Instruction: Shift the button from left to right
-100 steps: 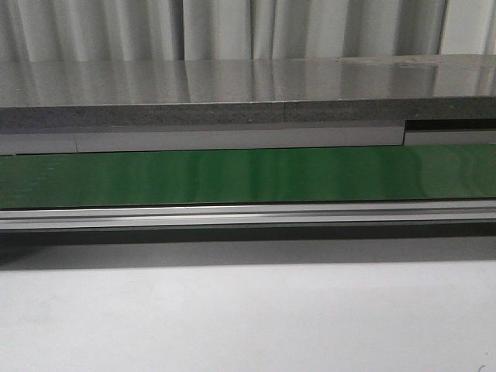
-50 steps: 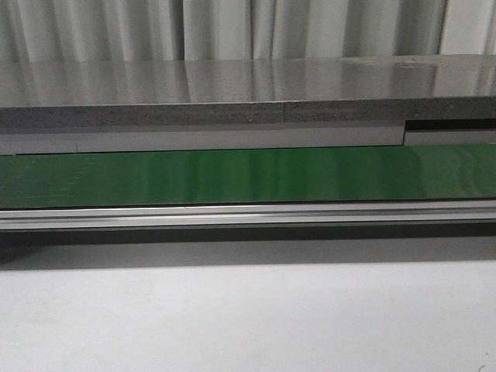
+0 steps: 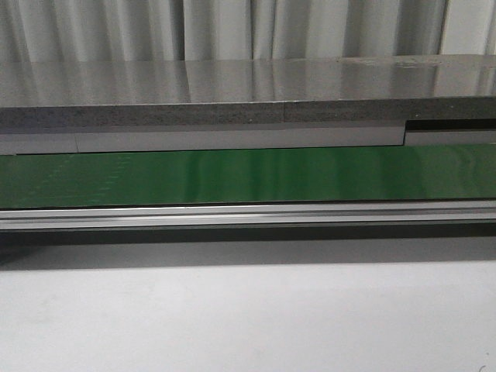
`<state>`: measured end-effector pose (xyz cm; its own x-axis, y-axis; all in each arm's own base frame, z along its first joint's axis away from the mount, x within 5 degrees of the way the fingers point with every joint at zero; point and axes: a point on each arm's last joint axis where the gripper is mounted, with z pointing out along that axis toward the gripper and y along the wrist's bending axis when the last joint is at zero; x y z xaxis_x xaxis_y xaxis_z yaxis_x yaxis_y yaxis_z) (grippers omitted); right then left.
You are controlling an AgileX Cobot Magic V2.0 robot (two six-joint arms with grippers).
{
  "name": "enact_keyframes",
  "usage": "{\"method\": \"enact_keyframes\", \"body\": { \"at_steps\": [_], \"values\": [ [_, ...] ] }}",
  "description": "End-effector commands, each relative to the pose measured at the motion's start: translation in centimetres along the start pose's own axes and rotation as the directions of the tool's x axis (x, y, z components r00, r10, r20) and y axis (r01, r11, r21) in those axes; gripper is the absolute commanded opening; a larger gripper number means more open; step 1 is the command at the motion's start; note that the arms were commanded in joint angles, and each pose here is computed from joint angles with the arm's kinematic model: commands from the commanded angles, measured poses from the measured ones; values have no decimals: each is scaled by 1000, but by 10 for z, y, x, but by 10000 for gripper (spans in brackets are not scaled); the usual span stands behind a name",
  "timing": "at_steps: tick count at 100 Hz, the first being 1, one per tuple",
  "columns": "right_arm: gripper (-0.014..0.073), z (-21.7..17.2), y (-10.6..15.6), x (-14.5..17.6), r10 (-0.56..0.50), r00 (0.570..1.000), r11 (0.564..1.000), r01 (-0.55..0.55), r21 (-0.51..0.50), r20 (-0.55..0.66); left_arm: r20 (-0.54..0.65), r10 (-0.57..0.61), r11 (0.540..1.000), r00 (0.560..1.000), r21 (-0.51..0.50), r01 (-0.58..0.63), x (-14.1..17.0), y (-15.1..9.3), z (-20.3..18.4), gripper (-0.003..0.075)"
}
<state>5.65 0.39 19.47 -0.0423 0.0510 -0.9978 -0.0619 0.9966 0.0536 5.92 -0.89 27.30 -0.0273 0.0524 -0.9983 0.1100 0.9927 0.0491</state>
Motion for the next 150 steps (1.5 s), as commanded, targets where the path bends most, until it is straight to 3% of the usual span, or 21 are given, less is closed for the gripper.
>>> {"method": "enact_keyframes", "body": {
  "at_steps": [1,22,58,80,150],
  "values": [
    [-66,-3,0,-15,-8,992,1000,8,-2,124,95,17,999,995,-38,-13,-15,4,0,-20],
    [-66,-3,0,-15,-8,992,1000,8,-2,124,76,-19,996,997,-86,25,0,8,1,-20],
    [-66,-3,0,-15,-8,992,1000,8,-2,124,130,-12,997,991,-80,22,46,4,-7,-20],
    [-66,-3,0,-15,-8,992,1000,8,-2,124,142,-69,995,987,-61,79,70,2,-2,-20],
    [-66,-3,0,-15,-8,992,1000,8,-2,124,140,-70,995,988,-61,79,71,2,-2,-21]
  ]
}}
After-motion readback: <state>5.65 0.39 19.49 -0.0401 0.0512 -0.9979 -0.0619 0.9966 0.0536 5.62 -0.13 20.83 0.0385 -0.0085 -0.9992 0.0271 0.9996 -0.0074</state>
